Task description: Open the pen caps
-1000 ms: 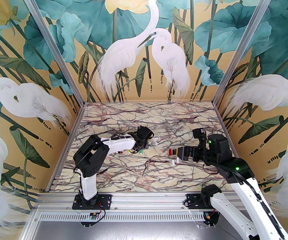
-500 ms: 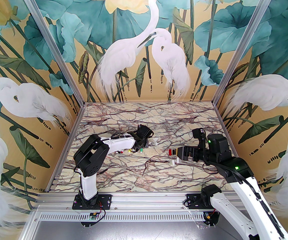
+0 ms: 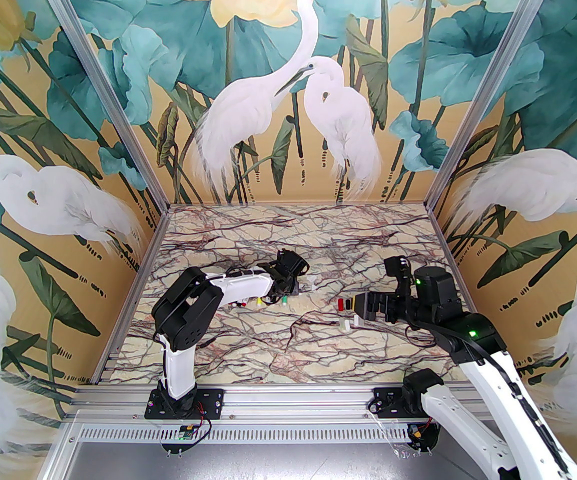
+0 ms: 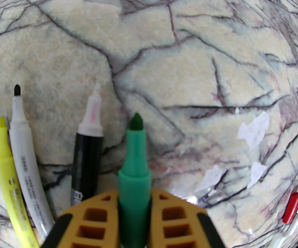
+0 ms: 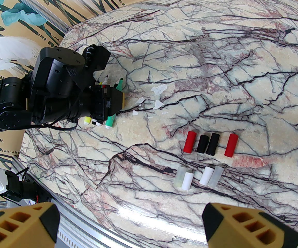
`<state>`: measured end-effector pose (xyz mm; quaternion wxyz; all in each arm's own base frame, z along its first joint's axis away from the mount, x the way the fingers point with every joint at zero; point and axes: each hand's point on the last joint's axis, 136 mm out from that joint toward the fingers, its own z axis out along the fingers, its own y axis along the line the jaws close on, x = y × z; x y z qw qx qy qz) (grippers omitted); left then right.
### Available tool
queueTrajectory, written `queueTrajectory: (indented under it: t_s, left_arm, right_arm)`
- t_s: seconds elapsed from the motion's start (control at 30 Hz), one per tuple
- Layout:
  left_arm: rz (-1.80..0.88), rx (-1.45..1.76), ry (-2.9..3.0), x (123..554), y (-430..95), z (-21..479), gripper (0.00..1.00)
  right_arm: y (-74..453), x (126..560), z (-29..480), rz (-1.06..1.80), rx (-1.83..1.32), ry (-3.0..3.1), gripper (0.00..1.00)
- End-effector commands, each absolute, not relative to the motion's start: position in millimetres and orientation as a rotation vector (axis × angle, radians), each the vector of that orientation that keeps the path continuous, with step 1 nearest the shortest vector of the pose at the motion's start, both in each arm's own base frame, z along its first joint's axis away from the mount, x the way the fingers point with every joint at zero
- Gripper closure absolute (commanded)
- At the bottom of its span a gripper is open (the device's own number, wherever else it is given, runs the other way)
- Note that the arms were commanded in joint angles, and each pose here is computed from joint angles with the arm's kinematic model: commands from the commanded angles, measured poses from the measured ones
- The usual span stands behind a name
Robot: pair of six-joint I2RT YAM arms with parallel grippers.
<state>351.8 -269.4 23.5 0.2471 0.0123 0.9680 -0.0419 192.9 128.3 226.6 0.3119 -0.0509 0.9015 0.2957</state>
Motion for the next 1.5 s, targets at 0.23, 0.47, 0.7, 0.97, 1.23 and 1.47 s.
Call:
queueTrajectory:
  t_s: [0.23,0.47,0.7,0.97,1.23,1.47]
  left_arm:
    - [-0.113,0.033,2.631,360.0,-270.4,23.8,0.80]
    - [-0.118,0.034,2.627,360.4,-271.1,26.2,0.77]
    - [-0.117,0.040,2.623,360.9,-271.1,29.4,0.73]
    - [-0.118,0.049,2.616,362.5,-272.5,36.0,0.71]
    - [-0.222,0.063,2.551,359.9,-276.0,88.7,0.67]
    - [-0.332,0.101,2.460,346.8,-271.1,146.0,0.31]
  right_arm:
    - [128.9,193.5,221.8,0.788,-0.128,2.385,0.01]
    - [128.8,193.9,220.9,0.788,-0.125,2.387,0.01]
    - [129.0,193.8,220.8,0.789,-0.126,2.386,0.01]
    - [129.1,193.7,220.5,0.788,-0.128,2.387,0.01]
    - [128.1,193.6,225.2,0.788,-0.125,2.362,0.00]
    - [124.4,194.8,233.5,0.768,-0.114,2.316,0.01]
